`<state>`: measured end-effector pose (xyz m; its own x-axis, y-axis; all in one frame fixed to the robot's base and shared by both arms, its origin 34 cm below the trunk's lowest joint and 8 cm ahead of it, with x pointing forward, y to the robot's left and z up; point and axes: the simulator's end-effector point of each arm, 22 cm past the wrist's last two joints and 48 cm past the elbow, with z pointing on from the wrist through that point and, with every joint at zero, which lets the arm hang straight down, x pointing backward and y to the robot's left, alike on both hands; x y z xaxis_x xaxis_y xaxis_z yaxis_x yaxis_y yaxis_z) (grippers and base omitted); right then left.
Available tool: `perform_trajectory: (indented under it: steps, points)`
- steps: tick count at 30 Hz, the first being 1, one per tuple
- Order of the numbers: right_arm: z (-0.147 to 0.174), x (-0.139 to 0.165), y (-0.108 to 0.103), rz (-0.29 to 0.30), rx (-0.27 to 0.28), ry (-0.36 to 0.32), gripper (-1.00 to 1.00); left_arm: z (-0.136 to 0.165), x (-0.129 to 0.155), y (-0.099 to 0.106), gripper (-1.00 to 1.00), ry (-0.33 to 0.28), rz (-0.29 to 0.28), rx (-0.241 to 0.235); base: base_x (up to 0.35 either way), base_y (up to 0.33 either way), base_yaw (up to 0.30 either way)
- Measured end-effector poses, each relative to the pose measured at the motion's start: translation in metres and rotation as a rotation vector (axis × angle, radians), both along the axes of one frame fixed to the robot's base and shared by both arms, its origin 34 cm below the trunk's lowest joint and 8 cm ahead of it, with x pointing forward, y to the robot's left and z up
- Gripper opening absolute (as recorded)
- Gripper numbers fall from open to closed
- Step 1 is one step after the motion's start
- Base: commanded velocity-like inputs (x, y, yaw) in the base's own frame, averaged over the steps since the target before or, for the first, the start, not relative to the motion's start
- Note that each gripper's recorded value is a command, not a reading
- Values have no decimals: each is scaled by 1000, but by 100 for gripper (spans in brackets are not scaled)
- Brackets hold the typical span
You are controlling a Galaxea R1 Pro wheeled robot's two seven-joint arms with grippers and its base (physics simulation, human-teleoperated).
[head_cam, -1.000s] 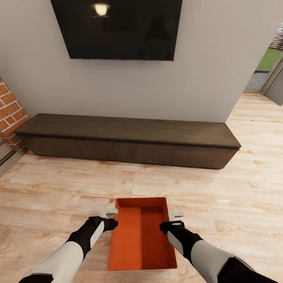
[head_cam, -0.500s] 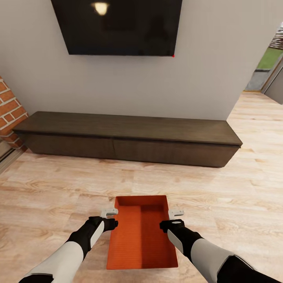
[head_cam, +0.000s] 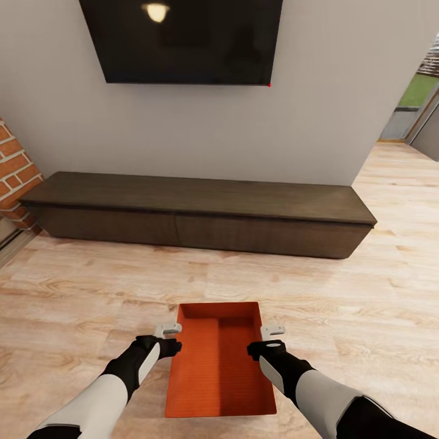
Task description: Move the two storage containers from the living room to the garage. In the garage, place one container on the floor and stack the other container on top of it (either order is fine).
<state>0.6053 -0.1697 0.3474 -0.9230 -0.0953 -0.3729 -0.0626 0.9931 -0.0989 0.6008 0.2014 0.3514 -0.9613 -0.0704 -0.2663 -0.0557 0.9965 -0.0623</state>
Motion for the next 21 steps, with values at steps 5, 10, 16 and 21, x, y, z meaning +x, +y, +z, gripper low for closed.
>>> perform_trajectory:
  steps: [5, 10, 16, 21]
  points:
    - [0, 0, 0, 0, 0, 0, 100, 0, 0, 1, 100, 0, 0, 1, 0, 0, 0]
    - [-8, -1, 0, 0, 0, -1, 100, -8, -2, 0, 100, 1, -5, 1, 0, 0, 0]
    - [-20, -3, -1, -1, 0, -3, 100, -21, -4, -1, 100, 1, -8, 1, 0, 0, 0]
    - [-27, -4, -1, -1, -1, -3, 100, -27, -5, -1, 100, 1, -7, 1, 0, 0, 0]
